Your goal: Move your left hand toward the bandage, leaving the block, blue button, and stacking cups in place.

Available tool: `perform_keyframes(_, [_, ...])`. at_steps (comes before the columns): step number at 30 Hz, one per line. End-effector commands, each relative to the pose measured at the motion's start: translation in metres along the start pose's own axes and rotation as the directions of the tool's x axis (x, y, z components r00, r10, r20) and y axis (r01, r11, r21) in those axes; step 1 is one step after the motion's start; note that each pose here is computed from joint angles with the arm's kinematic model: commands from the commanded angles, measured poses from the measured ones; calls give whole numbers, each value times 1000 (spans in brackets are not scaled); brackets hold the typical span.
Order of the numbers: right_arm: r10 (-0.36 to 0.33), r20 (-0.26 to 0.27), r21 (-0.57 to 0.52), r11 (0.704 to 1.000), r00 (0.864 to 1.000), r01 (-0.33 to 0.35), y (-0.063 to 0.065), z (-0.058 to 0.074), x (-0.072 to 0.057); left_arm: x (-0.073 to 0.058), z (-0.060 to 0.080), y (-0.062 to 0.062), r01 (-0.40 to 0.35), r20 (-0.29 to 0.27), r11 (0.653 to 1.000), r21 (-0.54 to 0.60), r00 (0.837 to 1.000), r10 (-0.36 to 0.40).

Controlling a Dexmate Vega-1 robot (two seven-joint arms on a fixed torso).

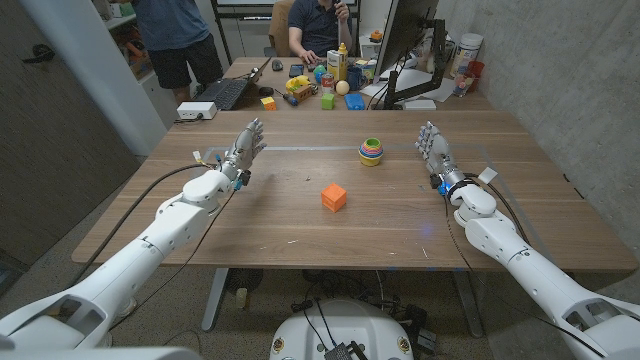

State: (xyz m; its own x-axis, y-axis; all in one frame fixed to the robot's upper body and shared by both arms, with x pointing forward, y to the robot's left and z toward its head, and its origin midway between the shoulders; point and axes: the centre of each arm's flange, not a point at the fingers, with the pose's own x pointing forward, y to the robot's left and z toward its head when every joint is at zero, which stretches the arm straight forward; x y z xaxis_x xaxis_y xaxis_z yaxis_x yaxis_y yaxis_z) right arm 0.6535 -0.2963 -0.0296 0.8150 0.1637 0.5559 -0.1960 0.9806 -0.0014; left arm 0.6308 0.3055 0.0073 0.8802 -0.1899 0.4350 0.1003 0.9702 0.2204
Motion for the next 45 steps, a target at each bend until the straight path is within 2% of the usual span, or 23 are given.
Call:
perform_keyframes(1, [-12, 0, -2, 1000, 1000, 12, -3, 0, 0, -7, 17, 16, -17, -182, 976, 215, 982, 57])
perform_keyframes(6, [-9, 5, -5, 1000, 1000, 9, -1, 0, 1, -13, 27, 22, -32, -221, 951, 307, 970, 104])
perform_keyframes(10, [-6, 0, -2, 1000, 1000, 6, 1, -1, 0, -15, 39, 28, -2, -294, 919, 395, 947, 129])
perform_keyframes(18, [-13, -6, -1, 1000, 1000, 13, 0, -3, -2, -12, 59, 41, 93, -417, 844, 528, 894, 163])
perform_keyframes(20, [-15, -8, -1, 1000, 1000, 15, -1, -3, -2, -11, 63, 44, 121, -447, 822, 556, 878, 173])
perform_keyframes(21, [-23, -11, -1, 1000, 1000, 23, -3, -4, -3, -10, 68, 48, 145, -469, 802, 580, 864, 183])
perform_keyframes(22, [-23, -11, -1, 1000, 1000, 23, -3, -4, -3, -10, 68, 48, 148, -472, 800, 581, 862, 183])
perform_keyframes(23, [-25, -12, -3, 1000, 1000, 25, -4, -5, -4, -9, 72, 51, 167, -489, 780, 603, 850, 196])
perform_keyframes(28, [-29, -11, -6, 1000, 1000, 28, -7, -7, -7, -7, 81, 58, 236, -544, 724, 648, 809, 223])
perform_keyframes(32, [-35, -15, -6, 999, 999, 35, -9, -8, -8, -6, 86, 62, 276, -576, 691, 668, 779, 246])
perform_keyframes(34, [-38, -15, -7, 999, 999, 37, -10, -8, -9, -7, 86, 65, 284, -585, 689, 667, 772, 249])
perform_keyframes(37, [-42, -15, -6, 999, 999, 42, -11, -8, -10, -8, 88, 67, 301, -597, 663, 685, 754, 274])
perform_keyframes(41, [-48, -17, -4, 999, 999, 48, -12, -8, -11, -6, 92, 69, 341, -614, 615, 711, 728, 305])
perform_keyframes(45, [-57, -16, 1, 998, 998, 57, -13, -9, -13, -2, 95, 75, 403, -644, 576, 711, 702, 304])
